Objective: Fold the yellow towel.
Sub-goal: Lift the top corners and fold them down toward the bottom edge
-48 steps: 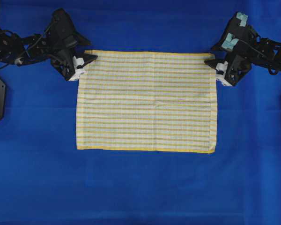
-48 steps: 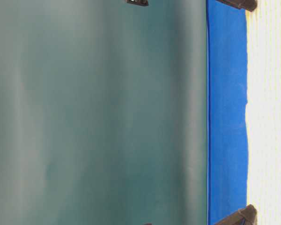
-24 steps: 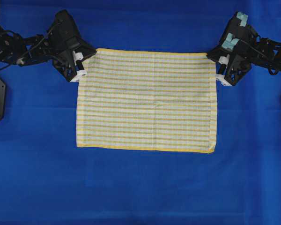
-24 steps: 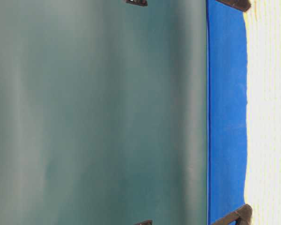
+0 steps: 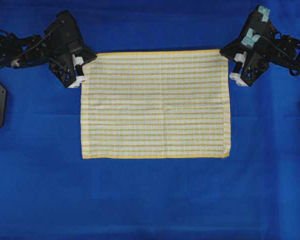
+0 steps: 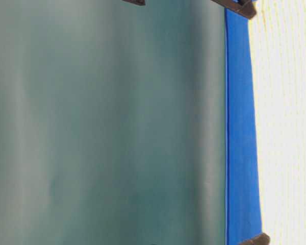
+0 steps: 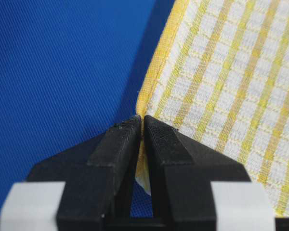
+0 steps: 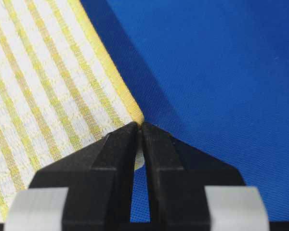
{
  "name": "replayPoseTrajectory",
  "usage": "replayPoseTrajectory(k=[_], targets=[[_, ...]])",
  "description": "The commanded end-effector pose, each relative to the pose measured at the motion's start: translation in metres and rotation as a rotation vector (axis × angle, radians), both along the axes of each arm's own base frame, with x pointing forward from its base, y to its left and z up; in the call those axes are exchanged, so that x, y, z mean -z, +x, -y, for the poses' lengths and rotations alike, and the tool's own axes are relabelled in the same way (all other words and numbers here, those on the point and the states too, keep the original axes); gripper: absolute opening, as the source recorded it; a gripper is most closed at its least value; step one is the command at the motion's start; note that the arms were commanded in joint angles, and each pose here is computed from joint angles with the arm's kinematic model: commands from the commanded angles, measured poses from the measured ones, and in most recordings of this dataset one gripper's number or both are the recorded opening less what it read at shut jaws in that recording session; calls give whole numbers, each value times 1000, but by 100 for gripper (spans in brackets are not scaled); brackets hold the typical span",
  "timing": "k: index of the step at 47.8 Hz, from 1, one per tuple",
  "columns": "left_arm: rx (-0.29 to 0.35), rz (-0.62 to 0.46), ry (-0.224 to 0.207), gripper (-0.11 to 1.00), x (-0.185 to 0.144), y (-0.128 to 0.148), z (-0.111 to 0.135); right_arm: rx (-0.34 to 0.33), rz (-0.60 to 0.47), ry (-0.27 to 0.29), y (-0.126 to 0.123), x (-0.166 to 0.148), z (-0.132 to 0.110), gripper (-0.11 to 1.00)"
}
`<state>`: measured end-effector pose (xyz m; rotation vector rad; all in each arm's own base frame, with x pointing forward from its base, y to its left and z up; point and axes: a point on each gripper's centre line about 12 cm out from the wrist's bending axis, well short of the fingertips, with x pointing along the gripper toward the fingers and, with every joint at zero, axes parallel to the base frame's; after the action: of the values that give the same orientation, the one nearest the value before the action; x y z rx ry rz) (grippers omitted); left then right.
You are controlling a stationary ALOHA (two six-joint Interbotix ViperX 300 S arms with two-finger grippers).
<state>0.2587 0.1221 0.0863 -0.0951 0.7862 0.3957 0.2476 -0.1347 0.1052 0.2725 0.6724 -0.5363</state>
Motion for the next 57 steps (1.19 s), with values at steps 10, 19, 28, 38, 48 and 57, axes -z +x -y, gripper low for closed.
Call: replayPoseTrajectory(k=[10,19,28,38,48,57], targets=[[19,37,40,4,-25,14,-8,5,52,-29,2,-17,3,4],[17,34,29,4,-33,14,-7,4,58,-28,-1,-21,1,4],[38,43,20,4,-37,10,6,-15,52,-14,-1,-21,-7,5],[100,55,-6,4,-37,5,34,-50,49,24,-3,-18,-27,5],[131,80,-89,4,-34,6,65,-88,75,72,-7,-20,-53,4],[197,94,-145,4,-35,11,97,-161,88,121,-6,-23,-81,5]])
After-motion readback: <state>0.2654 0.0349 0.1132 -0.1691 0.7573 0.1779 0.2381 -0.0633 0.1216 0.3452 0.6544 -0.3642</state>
